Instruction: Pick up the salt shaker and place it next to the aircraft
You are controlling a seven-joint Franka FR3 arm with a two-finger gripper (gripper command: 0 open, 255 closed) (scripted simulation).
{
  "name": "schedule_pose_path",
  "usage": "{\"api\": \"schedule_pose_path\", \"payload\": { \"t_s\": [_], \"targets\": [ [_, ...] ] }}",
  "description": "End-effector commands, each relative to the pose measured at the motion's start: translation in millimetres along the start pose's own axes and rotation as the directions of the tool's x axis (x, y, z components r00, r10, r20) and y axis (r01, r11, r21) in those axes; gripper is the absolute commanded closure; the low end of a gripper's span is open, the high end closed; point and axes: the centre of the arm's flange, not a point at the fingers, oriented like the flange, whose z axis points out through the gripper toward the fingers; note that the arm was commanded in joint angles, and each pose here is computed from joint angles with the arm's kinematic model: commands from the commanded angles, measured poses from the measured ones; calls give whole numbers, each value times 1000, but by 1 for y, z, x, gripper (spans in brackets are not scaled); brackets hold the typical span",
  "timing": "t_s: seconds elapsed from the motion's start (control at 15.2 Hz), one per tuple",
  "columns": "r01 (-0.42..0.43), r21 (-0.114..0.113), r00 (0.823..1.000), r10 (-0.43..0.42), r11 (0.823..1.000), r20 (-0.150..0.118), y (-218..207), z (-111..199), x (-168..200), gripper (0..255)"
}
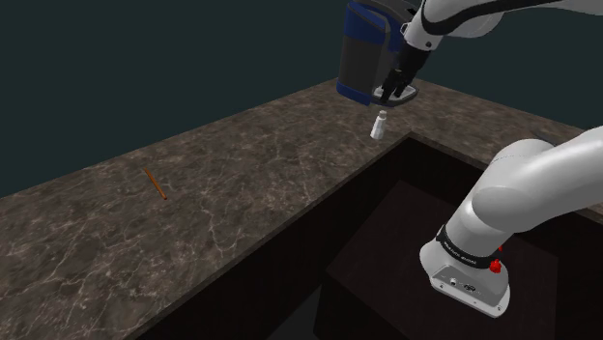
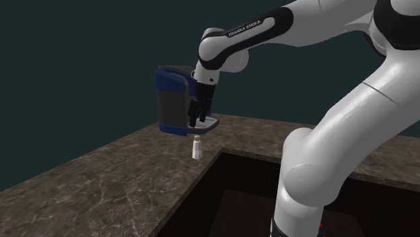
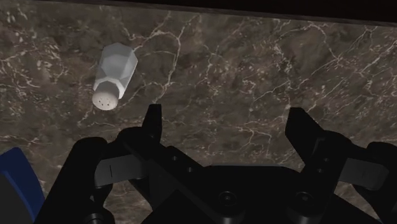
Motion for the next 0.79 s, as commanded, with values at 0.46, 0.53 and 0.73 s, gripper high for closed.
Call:
{"api": "schedule_pose_path", "payload": {
  "t_s": [0.46, 0.53, 0.73],
  "targets": [
    [5, 28, 999, -4, 1000, -43, 99, 76, 4, 0],
    [6, 32, 999, -4, 999, -47, 110, 84, 4, 0],
    [7, 39, 998, -4, 999, -57, 131, 101, 6, 0]
  ]
}}
